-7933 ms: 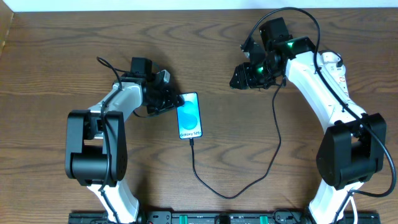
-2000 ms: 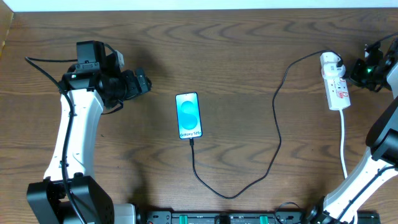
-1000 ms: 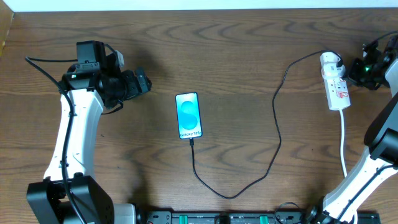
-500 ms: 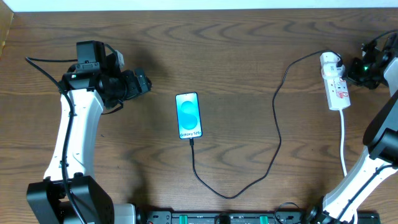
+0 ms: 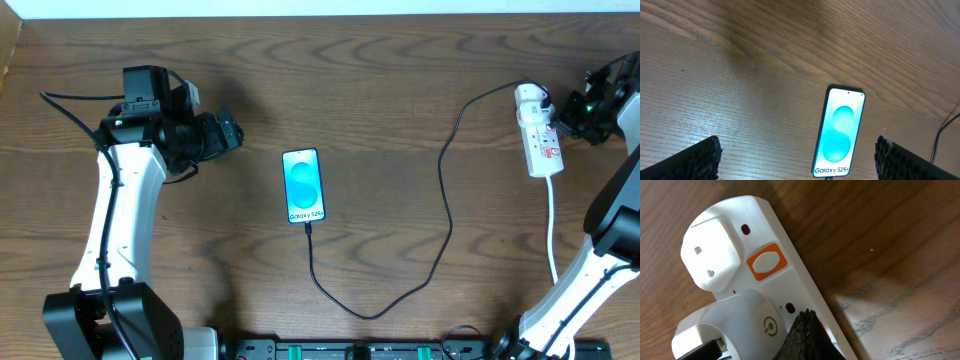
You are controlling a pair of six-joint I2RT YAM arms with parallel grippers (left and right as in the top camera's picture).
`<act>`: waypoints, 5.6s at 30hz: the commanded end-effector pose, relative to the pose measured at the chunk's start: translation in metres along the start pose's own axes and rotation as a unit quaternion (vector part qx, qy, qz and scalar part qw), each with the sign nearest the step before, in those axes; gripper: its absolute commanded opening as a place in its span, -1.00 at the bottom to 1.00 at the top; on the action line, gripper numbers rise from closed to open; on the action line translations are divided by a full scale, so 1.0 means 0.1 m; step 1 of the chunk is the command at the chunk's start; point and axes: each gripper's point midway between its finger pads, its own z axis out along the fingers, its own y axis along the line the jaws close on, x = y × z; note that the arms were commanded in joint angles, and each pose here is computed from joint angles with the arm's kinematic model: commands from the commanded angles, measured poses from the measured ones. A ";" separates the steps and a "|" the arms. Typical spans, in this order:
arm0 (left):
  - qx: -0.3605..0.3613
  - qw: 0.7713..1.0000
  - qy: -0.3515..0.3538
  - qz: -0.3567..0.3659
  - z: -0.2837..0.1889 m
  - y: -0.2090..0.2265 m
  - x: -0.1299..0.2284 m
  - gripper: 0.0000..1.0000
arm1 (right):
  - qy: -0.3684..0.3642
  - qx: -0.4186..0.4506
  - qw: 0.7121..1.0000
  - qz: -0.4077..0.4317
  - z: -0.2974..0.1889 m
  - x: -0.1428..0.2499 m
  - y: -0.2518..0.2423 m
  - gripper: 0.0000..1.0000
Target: Plug charger to phone and switch on socket
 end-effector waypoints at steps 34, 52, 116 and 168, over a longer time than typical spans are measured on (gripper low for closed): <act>-0.006 1.000 -0.006 0.005 -0.02 0.02 -0.04 0.94 | 0.081 -0.077 0.993 -0.038 0.23 0.42 0.41 -0.98; -0.006 1.000 -0.006 0.005 -0.02 0.02 -0.04 0.94 | -0.125 -0.094 0.986 -0.056 -2.05 -0.15 0.80 -0.92; -0.006 1.000 -0.006 0.005 -0.02 0.02 -0.04 0.94 | -0.088 -0.070 0.955 -0.274 -2.55 0.95 1.92 0.99; -0.006 1.000 -0.006 0.005 -0.02 0.02 -0.04 0.94 | -0.518 -0.016 0.732 -0.442 -2.50 2.12 1.27 0.98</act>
